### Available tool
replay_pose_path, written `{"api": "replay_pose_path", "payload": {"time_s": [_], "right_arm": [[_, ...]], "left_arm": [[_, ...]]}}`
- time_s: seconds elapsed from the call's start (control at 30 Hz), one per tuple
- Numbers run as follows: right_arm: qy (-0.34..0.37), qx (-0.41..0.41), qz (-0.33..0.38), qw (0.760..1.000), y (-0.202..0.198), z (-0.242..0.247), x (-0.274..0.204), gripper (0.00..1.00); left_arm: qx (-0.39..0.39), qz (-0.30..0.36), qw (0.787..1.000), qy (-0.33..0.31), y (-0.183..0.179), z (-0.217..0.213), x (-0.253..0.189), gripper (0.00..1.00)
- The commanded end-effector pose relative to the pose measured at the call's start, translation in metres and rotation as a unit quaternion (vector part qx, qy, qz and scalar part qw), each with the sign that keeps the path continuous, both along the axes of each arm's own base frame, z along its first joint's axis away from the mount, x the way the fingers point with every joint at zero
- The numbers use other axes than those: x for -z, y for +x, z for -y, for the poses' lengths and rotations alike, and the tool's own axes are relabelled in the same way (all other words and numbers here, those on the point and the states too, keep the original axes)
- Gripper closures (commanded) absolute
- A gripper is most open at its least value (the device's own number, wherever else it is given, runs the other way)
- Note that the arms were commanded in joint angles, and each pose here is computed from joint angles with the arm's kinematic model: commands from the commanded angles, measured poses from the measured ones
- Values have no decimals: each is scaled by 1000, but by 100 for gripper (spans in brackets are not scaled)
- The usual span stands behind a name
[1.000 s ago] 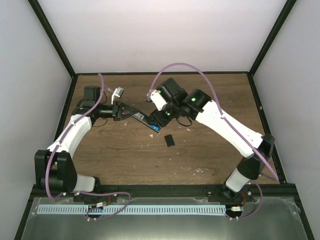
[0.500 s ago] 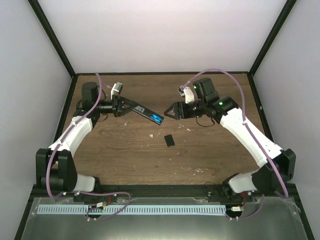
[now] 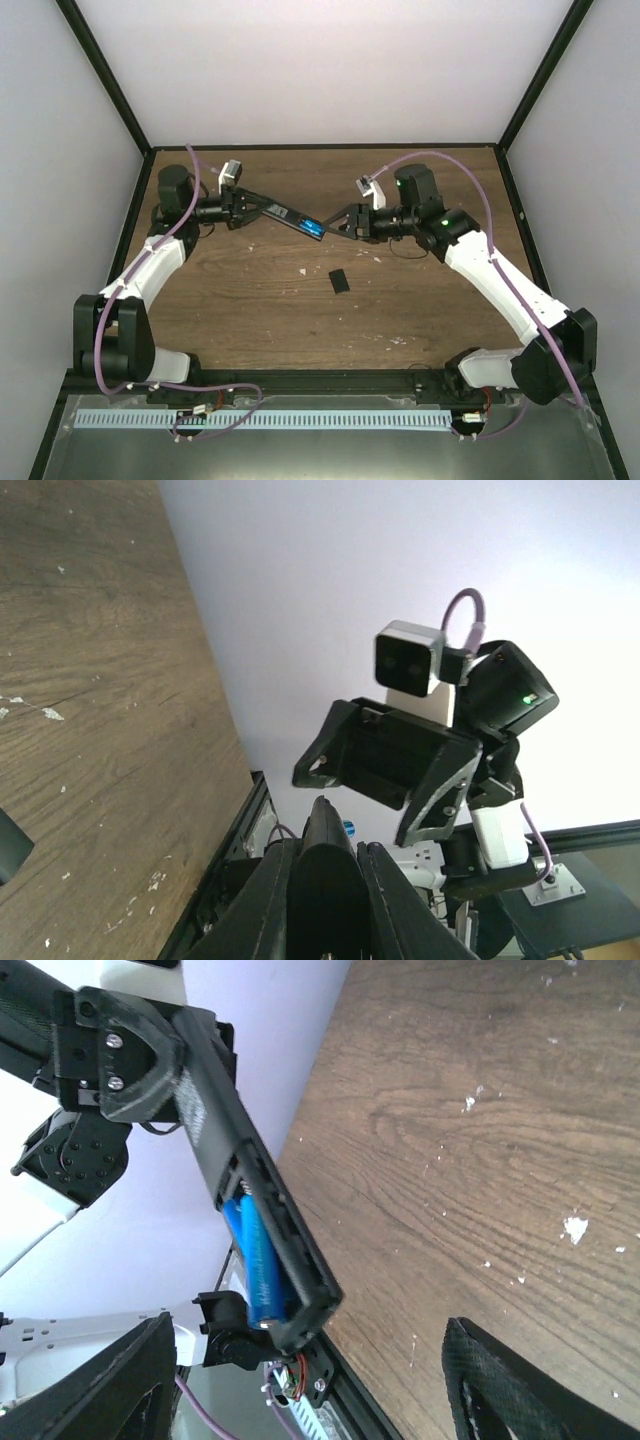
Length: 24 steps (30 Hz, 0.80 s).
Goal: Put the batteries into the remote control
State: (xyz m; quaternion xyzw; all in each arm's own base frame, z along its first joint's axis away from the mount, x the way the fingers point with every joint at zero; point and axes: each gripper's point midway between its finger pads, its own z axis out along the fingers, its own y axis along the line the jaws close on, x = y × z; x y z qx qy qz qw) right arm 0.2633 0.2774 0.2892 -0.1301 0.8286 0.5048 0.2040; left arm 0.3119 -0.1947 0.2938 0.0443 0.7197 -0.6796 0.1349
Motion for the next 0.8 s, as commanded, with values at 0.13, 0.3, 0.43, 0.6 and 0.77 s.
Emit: {"api": "replay_pose_path", "payload": {"time_s": [0.13,0.3,0.43,0.6,0.77], "right_arm": [[43,-8,-8,999,-2,-6,-12,36],[71,-19,-1,997,-3,-11,-23,36],[70,-22,-5,997,-1,-14,-20,38],[66,-27,-16,997,0,-19,-11,38],[58,-27,-21,998,2,-22,-3,39]], "left_arm": [[9,29,999,-11,-5,-1,-16,100],[11,30,999,-11,-7,-1,-15,100],[11,29,999,-11,-7,-1,-14,100],[12,31,999,-12,-7,-1,-16,100],[12,34,999,-14,-7,-1,-19,100]]}}
